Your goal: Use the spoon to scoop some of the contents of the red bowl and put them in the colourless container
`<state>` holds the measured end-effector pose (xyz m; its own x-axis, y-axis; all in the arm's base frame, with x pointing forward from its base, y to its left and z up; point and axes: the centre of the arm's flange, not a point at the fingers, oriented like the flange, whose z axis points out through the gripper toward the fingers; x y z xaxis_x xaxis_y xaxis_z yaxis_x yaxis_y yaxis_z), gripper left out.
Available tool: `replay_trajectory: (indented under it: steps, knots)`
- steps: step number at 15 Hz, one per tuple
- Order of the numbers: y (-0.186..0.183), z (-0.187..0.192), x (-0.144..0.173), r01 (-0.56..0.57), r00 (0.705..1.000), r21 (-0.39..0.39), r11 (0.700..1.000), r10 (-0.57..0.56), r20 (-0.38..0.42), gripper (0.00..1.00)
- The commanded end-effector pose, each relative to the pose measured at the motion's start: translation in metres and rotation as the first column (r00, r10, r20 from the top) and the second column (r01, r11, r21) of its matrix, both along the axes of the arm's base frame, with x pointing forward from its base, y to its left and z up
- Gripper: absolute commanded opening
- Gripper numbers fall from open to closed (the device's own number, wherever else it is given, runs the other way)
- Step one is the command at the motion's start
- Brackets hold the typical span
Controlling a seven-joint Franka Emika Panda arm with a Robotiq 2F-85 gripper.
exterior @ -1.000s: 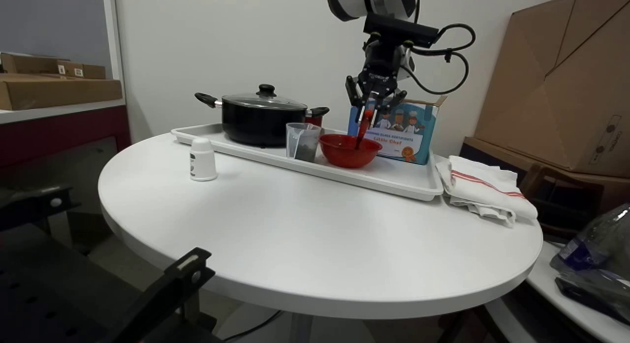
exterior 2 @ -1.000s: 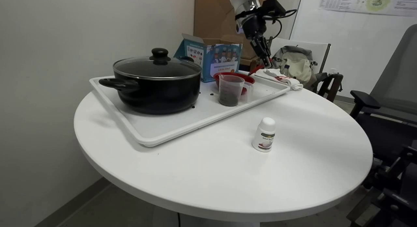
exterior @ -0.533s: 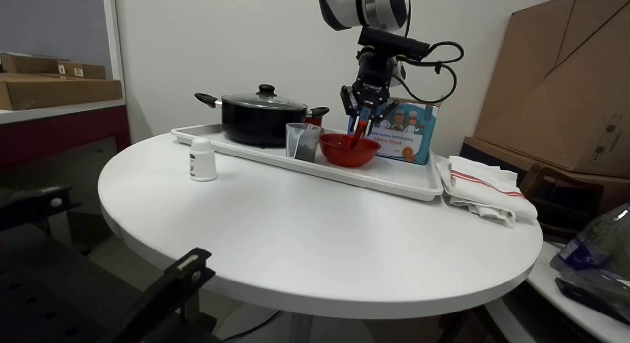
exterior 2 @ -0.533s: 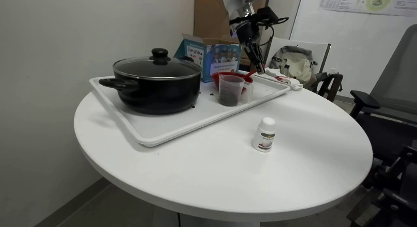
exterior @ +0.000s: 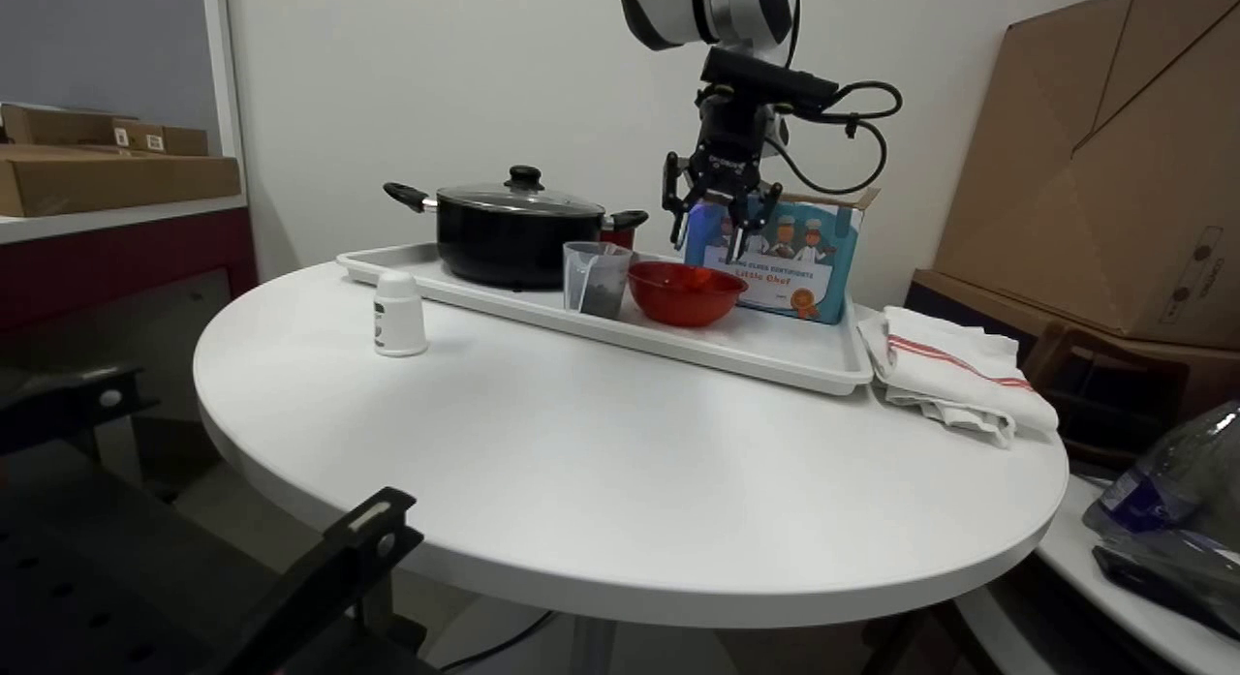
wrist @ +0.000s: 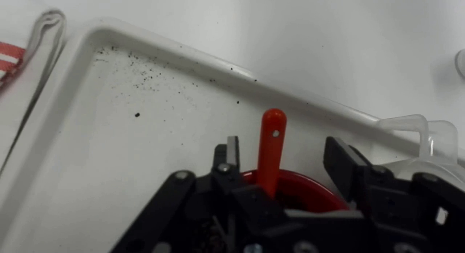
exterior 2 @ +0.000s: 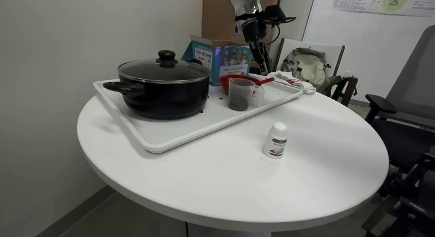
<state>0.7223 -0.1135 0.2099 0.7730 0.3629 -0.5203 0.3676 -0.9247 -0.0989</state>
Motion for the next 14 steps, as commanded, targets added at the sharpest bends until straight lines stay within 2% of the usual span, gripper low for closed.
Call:
replay_trajectory:
  steps: [1,2,4,6,8,11,14]
  knots:
    - [0.009,0.048,-0.025,-0.018,0.997,0.027,0.999,0.015,0.082,0.95]
    - [0.013,0.069,-0.033,-0.007,0.993,0.024,1.000,0.004,0.120,0.99]
    - [0.019,0.105,-0.042,0.029,0.983,-0.011,1.000,-0.027,0.179,1.00]
    - [0.020,0.135,-0.051,0.110,0.961,-0.026,0.994,-0.099,0.259,1.00]
    - [0.024,0.160,-0.062,0.198,0.923,-0.025,0.980,-0.178,0.341,1.00]
    - [0.027,0.182,-0.077,0.344,0.857,-0.011,0.939,-0.309,0.413,1.00]
    - [0.030,0.199,-0.091,0.402,0.802,0.002,0.916,-0.353,0.482,1.00]
